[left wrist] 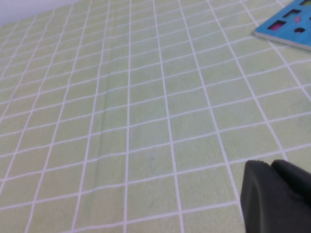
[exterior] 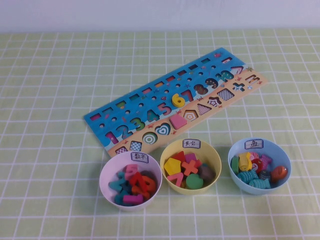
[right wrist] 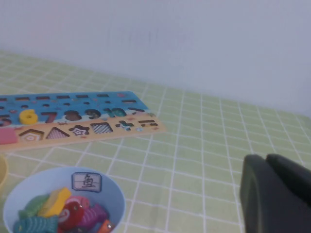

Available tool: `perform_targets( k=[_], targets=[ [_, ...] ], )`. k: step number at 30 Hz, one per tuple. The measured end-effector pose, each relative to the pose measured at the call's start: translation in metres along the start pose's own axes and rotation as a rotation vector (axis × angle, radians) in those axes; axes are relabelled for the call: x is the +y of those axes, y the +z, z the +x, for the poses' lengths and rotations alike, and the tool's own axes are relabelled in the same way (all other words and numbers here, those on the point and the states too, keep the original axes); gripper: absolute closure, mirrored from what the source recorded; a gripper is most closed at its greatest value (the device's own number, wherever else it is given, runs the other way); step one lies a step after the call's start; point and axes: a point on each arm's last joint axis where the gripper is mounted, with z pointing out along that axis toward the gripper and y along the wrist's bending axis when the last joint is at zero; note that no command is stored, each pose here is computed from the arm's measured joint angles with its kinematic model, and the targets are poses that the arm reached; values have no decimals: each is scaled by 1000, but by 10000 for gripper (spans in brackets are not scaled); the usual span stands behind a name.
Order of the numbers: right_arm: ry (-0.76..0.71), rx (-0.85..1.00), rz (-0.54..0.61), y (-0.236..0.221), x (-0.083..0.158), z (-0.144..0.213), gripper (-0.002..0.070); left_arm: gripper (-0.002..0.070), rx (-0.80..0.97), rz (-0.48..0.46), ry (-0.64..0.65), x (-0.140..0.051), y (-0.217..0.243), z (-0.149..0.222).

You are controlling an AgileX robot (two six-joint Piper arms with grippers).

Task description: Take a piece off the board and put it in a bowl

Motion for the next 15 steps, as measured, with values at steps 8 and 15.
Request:
perform_targets(
  k=[8,15],
  targets=[
    [63,44,171,-13,-5,32,694,680,0,0,0,0,0,0],
    [84,77,221,-12,-5,47,694,680,0,0,0,0,0,0]
  ],
)
